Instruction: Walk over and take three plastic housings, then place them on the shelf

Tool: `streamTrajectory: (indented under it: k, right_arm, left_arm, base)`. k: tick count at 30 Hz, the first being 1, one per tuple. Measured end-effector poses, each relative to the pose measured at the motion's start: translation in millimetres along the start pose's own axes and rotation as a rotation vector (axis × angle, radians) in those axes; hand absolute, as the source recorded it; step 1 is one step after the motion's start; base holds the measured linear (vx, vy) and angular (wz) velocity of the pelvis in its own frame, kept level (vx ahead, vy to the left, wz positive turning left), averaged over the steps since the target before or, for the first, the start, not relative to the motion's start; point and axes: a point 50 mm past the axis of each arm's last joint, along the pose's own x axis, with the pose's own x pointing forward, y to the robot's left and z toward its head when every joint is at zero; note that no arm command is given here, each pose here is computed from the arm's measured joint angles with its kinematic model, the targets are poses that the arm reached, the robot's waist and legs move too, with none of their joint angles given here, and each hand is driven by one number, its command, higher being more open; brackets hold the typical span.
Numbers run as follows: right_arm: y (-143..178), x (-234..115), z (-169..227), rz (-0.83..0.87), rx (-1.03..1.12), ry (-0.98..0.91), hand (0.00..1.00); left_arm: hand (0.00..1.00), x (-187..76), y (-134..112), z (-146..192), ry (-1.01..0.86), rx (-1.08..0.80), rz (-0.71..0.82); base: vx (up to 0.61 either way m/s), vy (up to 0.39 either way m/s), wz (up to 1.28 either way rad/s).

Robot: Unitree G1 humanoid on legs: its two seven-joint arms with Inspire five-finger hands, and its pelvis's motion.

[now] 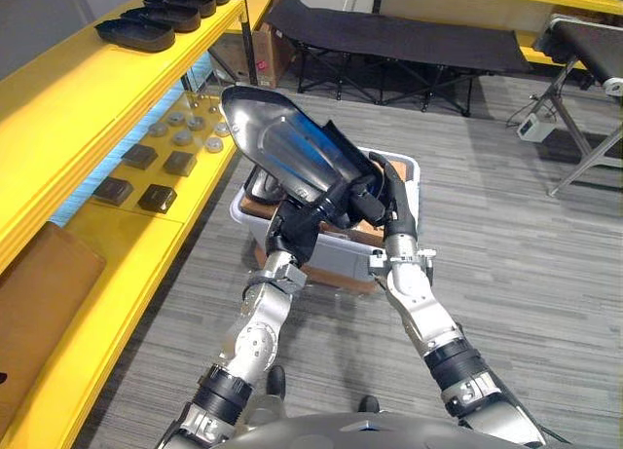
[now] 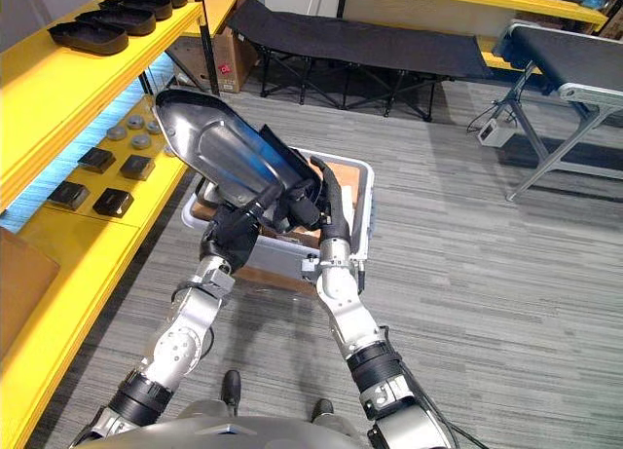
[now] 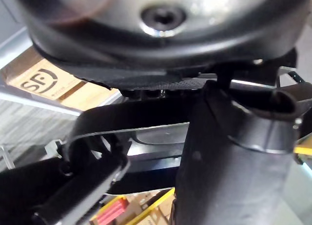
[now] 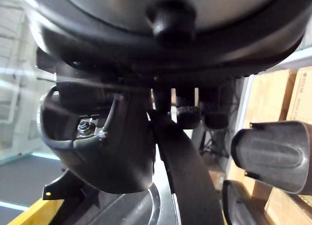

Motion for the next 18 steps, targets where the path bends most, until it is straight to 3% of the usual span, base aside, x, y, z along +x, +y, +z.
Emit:
streamTrajectory:
  k: [4,5,18]
  right_arm:
    - [6.9,-3.0,-3.0,0.036,-0.003,0.003,0.0]
    - [9.3,-3.9,-1.9,0.045,0.007,-0.006,0.0]
    - [28.1,-19.8,-1.2,0.146,0.048,-0.065,0.0]
  left_arm:
    - [1.0,-0.3,0.1,2.4,-0.035,-0.05,0.012]
    - [0.0,-0.1,0.5,4.0,-0.052,-0.052,0.025]
    - [0.0,5.0,7.1,16.9,-0.132,-0.002,0.162]
  base:
    - [0.0,0.0,0.0]
    - [0.0,0.0,0.0]
    - [-0.01,-0.004,0.0]
